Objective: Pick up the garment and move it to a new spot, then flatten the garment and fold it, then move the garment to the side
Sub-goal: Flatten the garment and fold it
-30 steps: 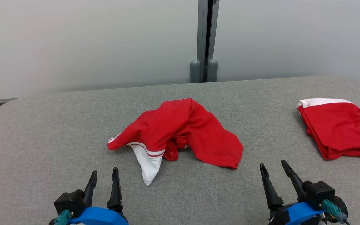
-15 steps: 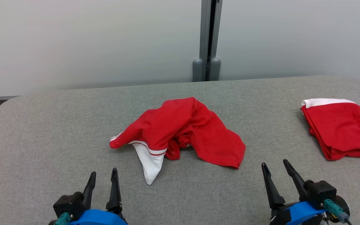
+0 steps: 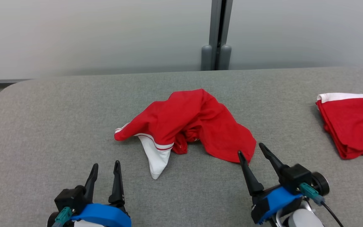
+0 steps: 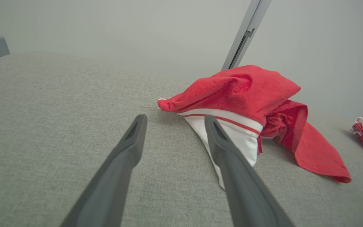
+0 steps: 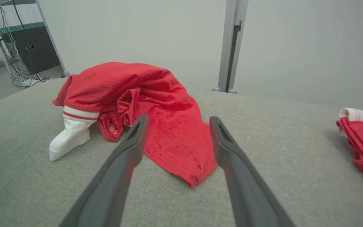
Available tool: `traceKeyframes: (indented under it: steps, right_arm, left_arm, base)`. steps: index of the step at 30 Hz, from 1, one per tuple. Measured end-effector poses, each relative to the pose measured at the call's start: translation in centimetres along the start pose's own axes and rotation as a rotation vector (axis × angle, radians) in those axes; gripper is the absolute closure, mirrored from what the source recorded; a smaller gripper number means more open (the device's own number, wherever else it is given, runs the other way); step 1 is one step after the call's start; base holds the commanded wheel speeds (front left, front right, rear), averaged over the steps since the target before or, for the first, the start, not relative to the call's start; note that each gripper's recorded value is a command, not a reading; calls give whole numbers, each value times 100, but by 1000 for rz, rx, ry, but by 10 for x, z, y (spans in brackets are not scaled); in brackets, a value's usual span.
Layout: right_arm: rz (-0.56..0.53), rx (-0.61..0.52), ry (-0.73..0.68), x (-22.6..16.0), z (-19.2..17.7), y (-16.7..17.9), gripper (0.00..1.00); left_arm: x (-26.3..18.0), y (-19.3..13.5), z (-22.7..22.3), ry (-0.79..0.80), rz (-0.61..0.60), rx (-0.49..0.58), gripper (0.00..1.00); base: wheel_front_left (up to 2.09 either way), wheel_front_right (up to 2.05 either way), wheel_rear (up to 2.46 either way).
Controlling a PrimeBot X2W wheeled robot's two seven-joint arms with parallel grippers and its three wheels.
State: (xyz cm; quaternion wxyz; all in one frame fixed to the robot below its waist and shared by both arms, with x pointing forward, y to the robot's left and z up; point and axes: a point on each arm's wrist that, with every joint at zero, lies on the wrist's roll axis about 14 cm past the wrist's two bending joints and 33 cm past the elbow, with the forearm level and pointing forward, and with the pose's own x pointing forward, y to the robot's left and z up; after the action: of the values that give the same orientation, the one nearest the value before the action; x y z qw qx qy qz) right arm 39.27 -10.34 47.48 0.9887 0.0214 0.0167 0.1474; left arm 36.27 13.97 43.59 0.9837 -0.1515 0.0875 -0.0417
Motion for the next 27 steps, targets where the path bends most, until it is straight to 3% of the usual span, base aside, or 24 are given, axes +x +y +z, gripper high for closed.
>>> traceKeyframes:
  steps: [8,15,16,17,18,19,20,27]
  right_arm:
    - [205,-178,120,56,-25,44,0]
    - [295,-293,247,94,-63,57,0]
    - [303,-299,262,98,-68,59,5]
    - [303,-299,276,102,-72,58,59]
    - [303,-300,284,106,-75,58,73]
    - [301,-300,279,110,-76,58,95]
    - [294,-289,271,114,-75,57,100]
    - [168,-219,161,123,-42,25,100]
  left_arm:
    - [9,13,4,-15,46,-11,0]
    - [3,40,-3,1,139,-30,0]
    - [1,44,-3,3,155,-31,0]
    - [0,48,-4,5,169,-30,0]
    - [-1,52,-4,6,179,-30,0]
    - [-1,55,-4,5,187,-33,0]
    - [-2,57,-5,5,198,-33,0]
    - [0,55,-4,-1,190,-27,0]
  base:
    - [0,0,0]
    - [0,0,0]
    - [0,0,0]
    - [0,0,0]
    - [0,0,0]
    - [0,0,0]
    - [0,0,0]
    - [0,0,0]
